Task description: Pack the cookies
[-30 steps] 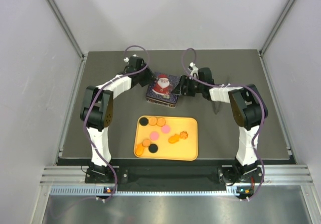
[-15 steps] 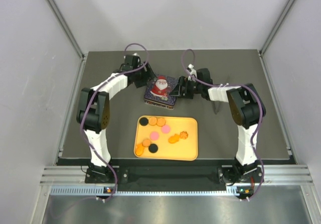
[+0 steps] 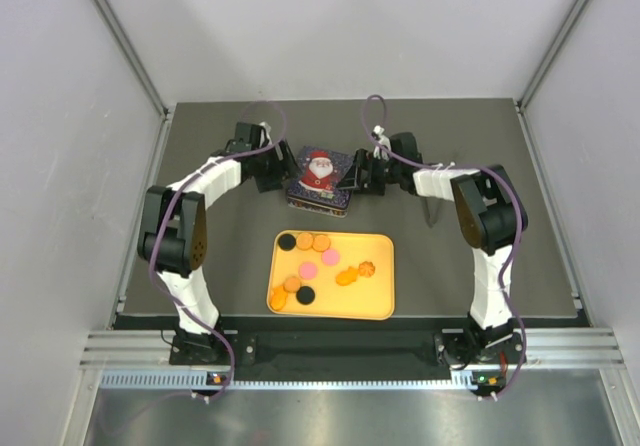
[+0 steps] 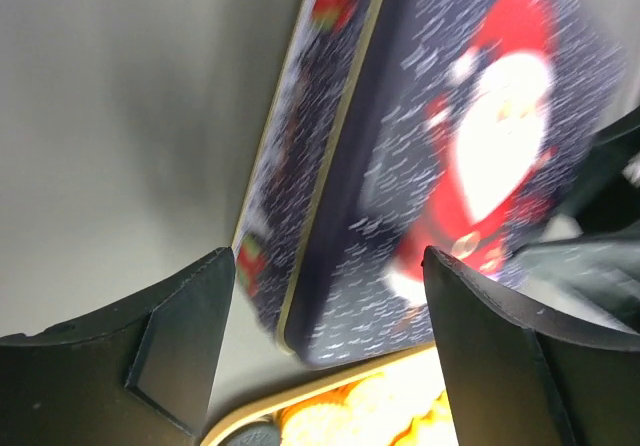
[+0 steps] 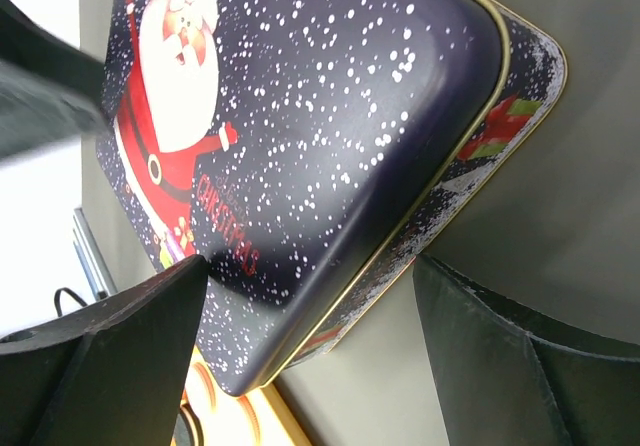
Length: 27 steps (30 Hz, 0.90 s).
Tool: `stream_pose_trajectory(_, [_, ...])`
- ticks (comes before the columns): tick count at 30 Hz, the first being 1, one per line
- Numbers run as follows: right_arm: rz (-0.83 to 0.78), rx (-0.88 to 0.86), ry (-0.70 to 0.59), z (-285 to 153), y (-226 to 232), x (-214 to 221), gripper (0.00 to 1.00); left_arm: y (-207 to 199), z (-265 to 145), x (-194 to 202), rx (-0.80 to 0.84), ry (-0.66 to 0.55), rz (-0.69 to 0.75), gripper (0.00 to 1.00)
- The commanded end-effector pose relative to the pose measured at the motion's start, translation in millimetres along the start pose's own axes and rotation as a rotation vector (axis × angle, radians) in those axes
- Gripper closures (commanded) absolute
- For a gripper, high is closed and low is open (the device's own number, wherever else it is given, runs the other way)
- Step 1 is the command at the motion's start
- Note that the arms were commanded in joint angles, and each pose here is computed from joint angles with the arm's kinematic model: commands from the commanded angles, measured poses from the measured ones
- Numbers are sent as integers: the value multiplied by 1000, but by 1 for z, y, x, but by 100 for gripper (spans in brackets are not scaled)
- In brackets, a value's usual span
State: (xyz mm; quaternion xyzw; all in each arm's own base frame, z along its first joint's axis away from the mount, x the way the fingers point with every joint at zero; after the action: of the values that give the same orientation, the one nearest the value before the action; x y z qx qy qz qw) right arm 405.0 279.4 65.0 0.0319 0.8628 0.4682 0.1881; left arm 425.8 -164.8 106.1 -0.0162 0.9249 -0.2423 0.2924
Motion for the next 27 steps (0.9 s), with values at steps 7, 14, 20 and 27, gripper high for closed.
stream_pose_trajectory(7, [-35,18,-8,5,9,-13,15,-1,16,38,138,42,-102,35])
stream_pose_trajectory(14, [-43,18,5,16,15,-7,15,-3,28,63,185,67,-177,62])
stream_pose_trajectory(20, [-57,45,32,30,15,7,15,-17,39,77,168,97,-167,87])
stream_pose_trajectory(27, [-83,112,21,33,10,9,16,-29,49,100,143,137,-165,100])
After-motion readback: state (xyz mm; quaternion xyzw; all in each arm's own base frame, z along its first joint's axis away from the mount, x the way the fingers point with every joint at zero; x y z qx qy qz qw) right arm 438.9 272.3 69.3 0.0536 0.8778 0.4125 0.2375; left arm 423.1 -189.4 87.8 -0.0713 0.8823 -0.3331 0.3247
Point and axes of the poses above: each gripper's point midway between its finger pads, its own z axis out along the fingers, its own y axis along the line the jaws close on, x = y × z, the point moved 2 cm from there along -z, back along the fingers, and after that the axes turned 12 degrees about z, right-handed, at the moved point
